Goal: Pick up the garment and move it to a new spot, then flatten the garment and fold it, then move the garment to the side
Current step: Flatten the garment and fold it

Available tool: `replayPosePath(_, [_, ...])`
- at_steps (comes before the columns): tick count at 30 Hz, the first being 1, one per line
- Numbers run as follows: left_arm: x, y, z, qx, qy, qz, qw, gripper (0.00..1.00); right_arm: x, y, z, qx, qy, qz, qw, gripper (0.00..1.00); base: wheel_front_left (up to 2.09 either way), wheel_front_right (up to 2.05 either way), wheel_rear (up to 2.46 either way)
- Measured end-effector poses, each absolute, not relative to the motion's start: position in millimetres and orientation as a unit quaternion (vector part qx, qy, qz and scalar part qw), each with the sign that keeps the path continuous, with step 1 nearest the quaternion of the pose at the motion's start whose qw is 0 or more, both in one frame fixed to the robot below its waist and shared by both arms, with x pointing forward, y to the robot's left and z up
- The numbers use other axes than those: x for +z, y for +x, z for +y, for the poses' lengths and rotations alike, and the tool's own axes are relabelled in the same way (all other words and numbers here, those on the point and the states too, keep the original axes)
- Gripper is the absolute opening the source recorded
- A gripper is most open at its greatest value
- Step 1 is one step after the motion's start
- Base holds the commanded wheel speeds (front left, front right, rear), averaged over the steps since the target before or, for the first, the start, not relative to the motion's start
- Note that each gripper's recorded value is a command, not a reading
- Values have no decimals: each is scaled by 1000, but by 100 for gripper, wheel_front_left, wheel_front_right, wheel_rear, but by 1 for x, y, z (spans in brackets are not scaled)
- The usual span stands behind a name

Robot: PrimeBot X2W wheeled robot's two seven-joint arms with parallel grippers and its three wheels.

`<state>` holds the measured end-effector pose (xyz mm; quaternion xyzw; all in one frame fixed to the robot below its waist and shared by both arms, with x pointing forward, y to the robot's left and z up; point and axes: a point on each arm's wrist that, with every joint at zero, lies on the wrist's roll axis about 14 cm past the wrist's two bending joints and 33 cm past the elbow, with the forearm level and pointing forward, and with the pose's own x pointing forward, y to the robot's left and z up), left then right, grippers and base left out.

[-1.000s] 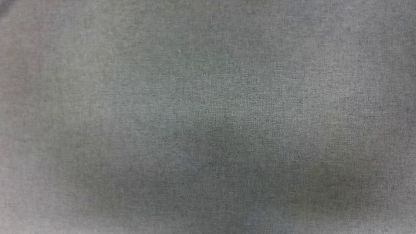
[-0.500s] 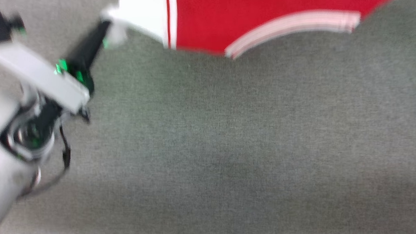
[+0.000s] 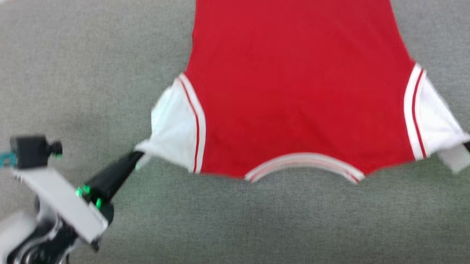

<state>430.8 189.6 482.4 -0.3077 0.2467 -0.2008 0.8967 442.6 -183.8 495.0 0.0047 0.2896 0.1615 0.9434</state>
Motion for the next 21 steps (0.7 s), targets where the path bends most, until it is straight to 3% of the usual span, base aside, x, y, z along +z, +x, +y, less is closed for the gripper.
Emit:
replayPosePath(12, [478, 361, 181, -223, -313, 307, 870, 0, 487, 367, -190, 157, 19, 383, 910, 0, 0, 0, 0])
replayPosePath(21, [460, 356, 193, -200, -299, 325, 875, 0, 477, 365, -187, 163, 35, 406, 898, 0, 0, 0, 0])
